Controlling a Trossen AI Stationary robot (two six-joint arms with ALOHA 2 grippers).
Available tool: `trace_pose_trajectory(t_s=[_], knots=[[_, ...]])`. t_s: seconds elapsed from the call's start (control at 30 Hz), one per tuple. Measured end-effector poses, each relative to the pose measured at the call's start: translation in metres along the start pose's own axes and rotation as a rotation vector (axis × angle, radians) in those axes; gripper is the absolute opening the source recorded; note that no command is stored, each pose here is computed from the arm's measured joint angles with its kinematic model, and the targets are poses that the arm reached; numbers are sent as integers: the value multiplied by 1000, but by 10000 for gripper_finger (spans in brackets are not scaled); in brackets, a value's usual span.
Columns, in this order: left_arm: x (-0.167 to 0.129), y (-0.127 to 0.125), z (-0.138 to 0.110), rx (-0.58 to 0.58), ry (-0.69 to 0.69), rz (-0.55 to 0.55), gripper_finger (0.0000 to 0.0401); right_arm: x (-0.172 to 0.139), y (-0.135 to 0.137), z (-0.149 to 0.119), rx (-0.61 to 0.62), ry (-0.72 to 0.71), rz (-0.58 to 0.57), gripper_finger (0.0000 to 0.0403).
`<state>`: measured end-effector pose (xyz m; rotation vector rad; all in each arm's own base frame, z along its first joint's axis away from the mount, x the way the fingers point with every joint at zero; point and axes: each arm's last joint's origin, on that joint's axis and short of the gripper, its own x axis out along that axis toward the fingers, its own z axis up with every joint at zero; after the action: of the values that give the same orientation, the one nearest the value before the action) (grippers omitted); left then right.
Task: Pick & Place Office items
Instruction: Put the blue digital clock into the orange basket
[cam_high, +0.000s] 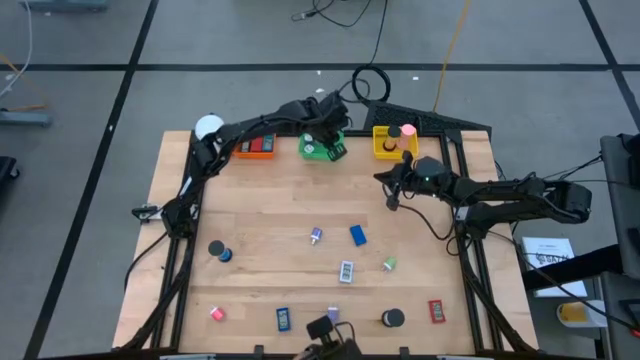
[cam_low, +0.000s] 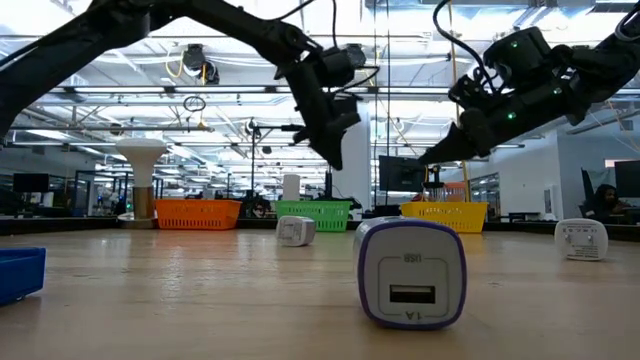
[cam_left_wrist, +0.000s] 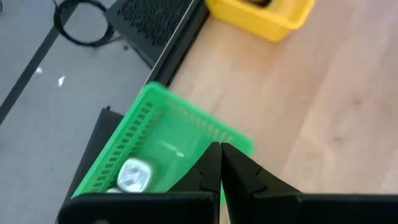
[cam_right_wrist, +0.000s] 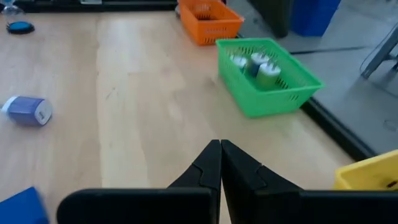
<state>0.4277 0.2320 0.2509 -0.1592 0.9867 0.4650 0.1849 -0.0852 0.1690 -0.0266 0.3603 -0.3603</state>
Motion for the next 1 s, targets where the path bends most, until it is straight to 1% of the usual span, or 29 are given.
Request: trace_pose_trajectory(t_s=[0.13,0.23,0.37,0.5,0.6,0.7,0.77,0.83,1.0], knots=[[-1,-10,3,15,-27,-10,3,-1,8,-6,-3,2,33,0],[-1,-16,6,24,-57,-13,5,-4,14,-14,-5,-26,53,0],[-2,-24,9,36,-84,-21,9,-10,18,-24,22,-70,62,0],[9,-35,5,49,-124,-32,3,-13,19,-32,61,-75,66,0],[21,-45,-7,52,-146,-42,10,-15,20,-38,90,-57,67,0],[18,-54,-19,59,-221,-79,7,-17,20,-44,116,-38,69,0],[10,-59,-30,65,-289,-103,3,-18,22,-48,124,-27,52,0],[2,-62,-46,68,-337,-129,5,-19,23,-51,125,-13,24,0],[-23,-72,-94,37,-485,-186,18,-22,29,-56,133,2,10,0]])
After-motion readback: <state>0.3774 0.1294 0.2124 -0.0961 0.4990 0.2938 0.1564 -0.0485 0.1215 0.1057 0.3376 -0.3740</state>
